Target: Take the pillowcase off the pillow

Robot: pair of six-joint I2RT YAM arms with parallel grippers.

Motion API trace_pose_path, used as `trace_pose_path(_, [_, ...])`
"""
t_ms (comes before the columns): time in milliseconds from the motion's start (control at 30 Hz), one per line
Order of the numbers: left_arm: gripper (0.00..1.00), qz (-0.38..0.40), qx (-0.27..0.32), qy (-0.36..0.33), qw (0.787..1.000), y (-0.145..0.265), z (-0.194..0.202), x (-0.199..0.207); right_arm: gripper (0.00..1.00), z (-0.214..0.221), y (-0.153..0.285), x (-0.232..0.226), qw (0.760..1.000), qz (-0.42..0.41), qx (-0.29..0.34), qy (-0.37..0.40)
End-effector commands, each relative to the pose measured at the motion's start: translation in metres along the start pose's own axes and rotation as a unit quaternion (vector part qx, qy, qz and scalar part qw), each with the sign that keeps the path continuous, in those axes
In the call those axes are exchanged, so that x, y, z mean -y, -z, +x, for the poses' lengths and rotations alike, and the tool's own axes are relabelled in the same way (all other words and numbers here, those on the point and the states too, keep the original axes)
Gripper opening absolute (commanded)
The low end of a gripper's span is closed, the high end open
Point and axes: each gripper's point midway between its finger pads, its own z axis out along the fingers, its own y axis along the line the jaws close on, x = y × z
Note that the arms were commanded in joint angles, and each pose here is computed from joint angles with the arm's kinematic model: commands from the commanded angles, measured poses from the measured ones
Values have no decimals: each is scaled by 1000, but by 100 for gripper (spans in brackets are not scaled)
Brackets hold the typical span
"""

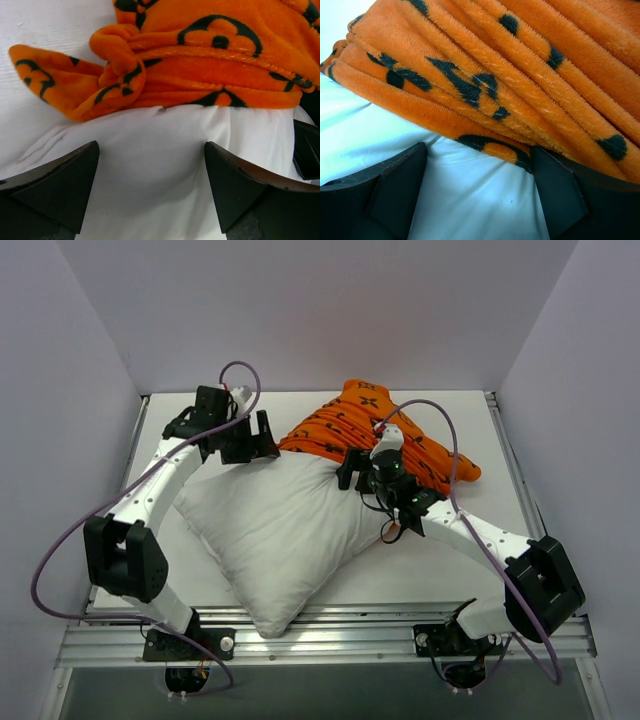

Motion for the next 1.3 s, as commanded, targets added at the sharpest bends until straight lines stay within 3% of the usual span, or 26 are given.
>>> trace_pose_path(0, [94,61,-51,-42,996,-17,4,15,80,106,10,63,980,96,-172,24])
trace_pose_path(133, [94,108,-140,-14,984,-47,49,20,79,101,8,62,982,93,-164,27])
trace_pose_path(267, [93,131,-181,3,975,-66,84,30,79,101,4,61,982,91,-164,30])
trace_pose_path(333, [66,136,-192,11,972,-72,93,33,79,100,3,59,982,88,-163,30])
trace_pose_path(367, [29,137,-198,18,971,-74,98,31,79,98,3,57,983,86,-162,29])
trace_pose_path(400, [10,140,-196,22,970,-74,98,33,79,95,3,55,983,85,-160,29])
trace_pose_path(433, [3,139,-190,20,972,-74,95,33,79,91,3,53,984,82,-156,30])
trace_pose_path(567, [2,133,-119,-38,983,-45,57,45,79,65,9,40,987,72,-136,44])
trace_pose_path(667, [2,71,-37,-108,991,-11,12,46,79,32,18,25,990,59,-116,62])
trace_pose_path(833, [2,22,77,-211,974,47,-37,65,80,-37,25,-1,994,44,-57,85])
trace_pose_path(967, [2,-1,124,-259,958,79,-42,89,81,-105,18,-27,993,39,-3,110])
trace_pose_path(1100, [2,-9,147,-288,946,96,-35,108,83,-144,9,-43,991,34,23,131])
trace_pose_path(1200, [2,-13,166,-300,939,109,-33,116,84,-159,-7,-59,989,4,23,145])
trace_pose_path(1267, [2,-6,177,-301,937,117,-32,121,84,-145,-26,-68,986,-26,-11,161])
